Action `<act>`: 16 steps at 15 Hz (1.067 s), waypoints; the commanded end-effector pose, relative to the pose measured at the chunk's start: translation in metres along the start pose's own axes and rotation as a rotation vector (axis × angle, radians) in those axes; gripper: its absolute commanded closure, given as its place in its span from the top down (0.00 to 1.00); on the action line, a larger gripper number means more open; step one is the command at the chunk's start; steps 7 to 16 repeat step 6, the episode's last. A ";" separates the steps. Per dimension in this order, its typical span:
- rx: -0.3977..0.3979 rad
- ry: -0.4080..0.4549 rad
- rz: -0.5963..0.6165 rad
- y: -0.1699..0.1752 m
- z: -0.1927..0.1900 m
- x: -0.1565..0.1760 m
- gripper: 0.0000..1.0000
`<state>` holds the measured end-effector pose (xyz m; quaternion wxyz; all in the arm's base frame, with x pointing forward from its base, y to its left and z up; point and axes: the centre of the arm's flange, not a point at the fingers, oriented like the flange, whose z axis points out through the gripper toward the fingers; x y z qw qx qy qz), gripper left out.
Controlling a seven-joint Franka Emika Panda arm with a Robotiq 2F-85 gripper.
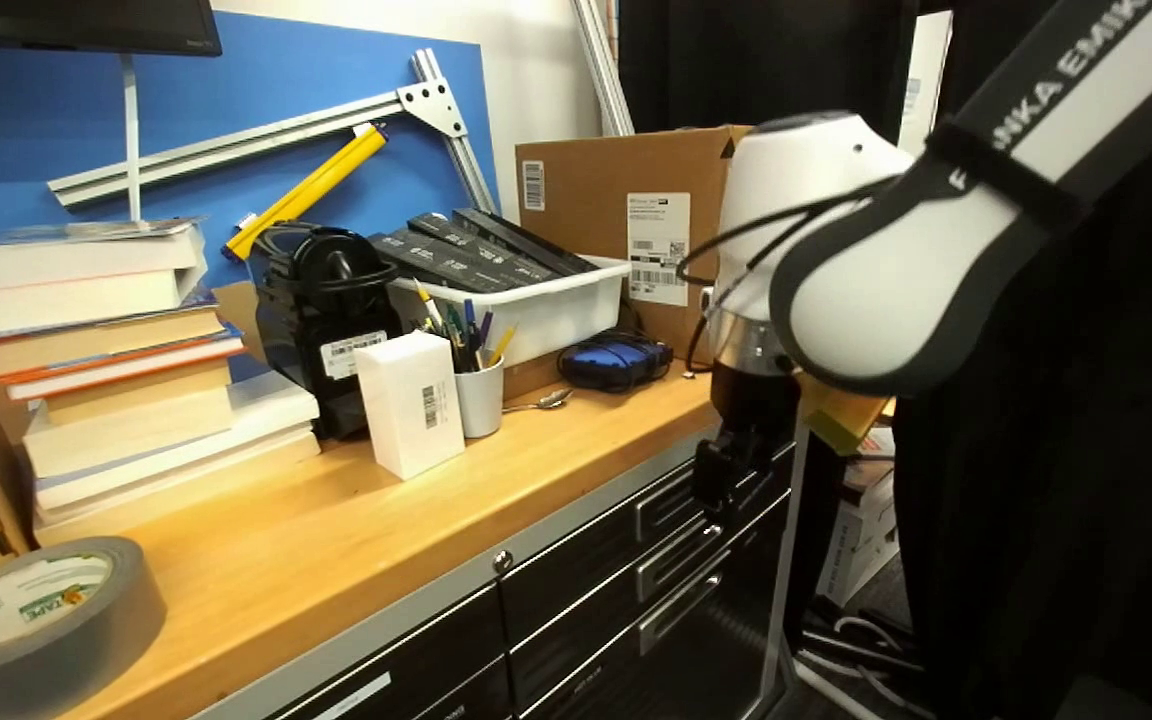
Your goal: Put the Lego in the open drawer and then close the drawer
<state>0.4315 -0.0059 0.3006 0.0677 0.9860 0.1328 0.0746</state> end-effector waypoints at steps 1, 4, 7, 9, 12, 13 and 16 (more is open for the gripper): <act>0.054 0.014 0.006 0.018 -0.090 0.024 1.00; 0.055 0.030 0.045 0.014 -0.090 0.024 1.00; 0.051 0.040 0.052 0.015 -0.105 0.027 1.00; 0.051 0.040 0.052 0.015 -0.105 0.027 1.00; 0.051 0.040 0.052 0.015 -0.105 0.027 1.00; 0.051 0.040 0.052 0.015 -0.105 0.027 1.00; 0.051 0.040 0.052 0.015 -0.105 0.027 1.00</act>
